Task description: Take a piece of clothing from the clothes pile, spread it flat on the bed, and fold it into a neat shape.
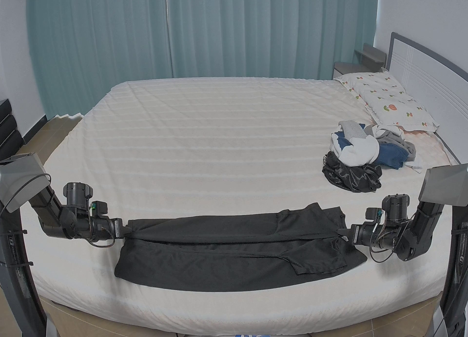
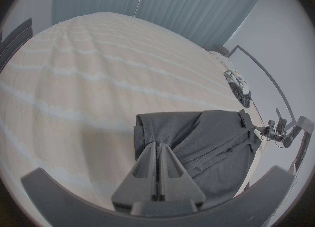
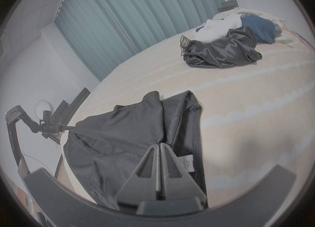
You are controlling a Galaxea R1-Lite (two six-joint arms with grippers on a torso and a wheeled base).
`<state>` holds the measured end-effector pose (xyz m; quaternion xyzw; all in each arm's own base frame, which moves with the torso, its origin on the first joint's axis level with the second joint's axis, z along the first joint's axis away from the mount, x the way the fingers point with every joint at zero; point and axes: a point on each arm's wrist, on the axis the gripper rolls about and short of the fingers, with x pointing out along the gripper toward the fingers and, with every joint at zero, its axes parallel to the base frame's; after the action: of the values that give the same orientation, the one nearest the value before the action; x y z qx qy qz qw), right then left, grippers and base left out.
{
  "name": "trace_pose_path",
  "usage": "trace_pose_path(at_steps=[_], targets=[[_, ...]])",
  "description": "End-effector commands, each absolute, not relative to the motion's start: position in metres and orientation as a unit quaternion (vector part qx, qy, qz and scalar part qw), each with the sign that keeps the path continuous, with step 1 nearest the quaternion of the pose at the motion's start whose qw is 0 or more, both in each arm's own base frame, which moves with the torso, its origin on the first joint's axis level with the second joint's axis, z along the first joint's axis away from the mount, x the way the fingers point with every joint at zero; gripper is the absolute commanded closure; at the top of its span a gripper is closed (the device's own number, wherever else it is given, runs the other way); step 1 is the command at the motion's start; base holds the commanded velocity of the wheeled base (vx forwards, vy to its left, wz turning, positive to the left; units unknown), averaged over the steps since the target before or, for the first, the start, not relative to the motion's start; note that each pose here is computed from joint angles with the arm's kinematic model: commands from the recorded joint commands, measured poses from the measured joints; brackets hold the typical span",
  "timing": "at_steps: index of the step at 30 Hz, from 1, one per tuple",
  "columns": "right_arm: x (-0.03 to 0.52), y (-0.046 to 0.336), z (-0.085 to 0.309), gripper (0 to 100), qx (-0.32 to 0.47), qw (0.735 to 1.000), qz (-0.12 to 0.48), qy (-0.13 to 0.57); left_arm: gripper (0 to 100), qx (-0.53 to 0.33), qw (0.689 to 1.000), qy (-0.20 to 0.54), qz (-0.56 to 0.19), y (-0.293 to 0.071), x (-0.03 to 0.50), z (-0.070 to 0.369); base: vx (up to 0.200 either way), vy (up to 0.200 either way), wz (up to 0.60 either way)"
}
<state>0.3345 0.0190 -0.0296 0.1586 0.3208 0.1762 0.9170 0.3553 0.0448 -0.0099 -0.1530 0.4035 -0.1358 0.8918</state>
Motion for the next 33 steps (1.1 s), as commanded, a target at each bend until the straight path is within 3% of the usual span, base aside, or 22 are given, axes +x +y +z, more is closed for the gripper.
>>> trace_pose_path(at_steps=[1, 9, 10, 11, 12, 23, 26, 33], targets=[[0.330, 0.019, -0.033, 100, 0.158, 0.914, 0.175, 0.331, 100, -0.153, 0.890, 0.407, -0.135, 0.046, 0.354, -0.012, 0.000, 0.000, 0.00], [0.331, 0.019, -0.040, 100, 0.160, 0.912, 0.172, 0.337, 100, -0.152, 0.890, 0.408, -0.135, 0.045, 0.353, -0.013, 0.000, 0.000, 0.00], [0.331, 0.019, -0.041, 100, 0.160, 0.911, 0.171, 0.339, 0, -0.152, 0.890, 0.408, -0.135, 0.045, 0.353, -0.013, 0.000, 0.000, 0.00], [0.331, 0.019, -0.042, 100, 0.159, 0.911, 0.170, 0.339, 0, -0.151, 0.890, 0.409, -0.136, 0.045, 0.353, -0.013, 0.000, 0.000, 0.00], [0.332, 0.019, -0.042, 0, 0.159, 0.912, 0.170, 0.338, 0, -0.152, 0.890, 0.408, -0.135, 0.045, 0.353, -0.012, 0.000, 0.000, 0.00], [0.335, 0.005, -0.009, 0, 0.192, 0.924, 0.154, 0.291, 0, -0.156, 0.901, 0.384, -0.128, 0.055, 0.348, 0.009, 0.000, 0.000, 0.00], [0.338, 0.004, -0.001, 0, 0.229, 0.920, 0.149, 0.280, 0, -0.165, 0.902, 0.379, -0.128, 0.055, 0.350, 0.013, 0.000, 0.000, 0.00], [0.357, 0.005, -0.015, 0, 0.338, 0.888, 0.123, 0.288, 0, -0.293, 0.874, 0.375, -0.096, 0.033, 0.376, 0.021, 0.000, 0.000, 0.00]])
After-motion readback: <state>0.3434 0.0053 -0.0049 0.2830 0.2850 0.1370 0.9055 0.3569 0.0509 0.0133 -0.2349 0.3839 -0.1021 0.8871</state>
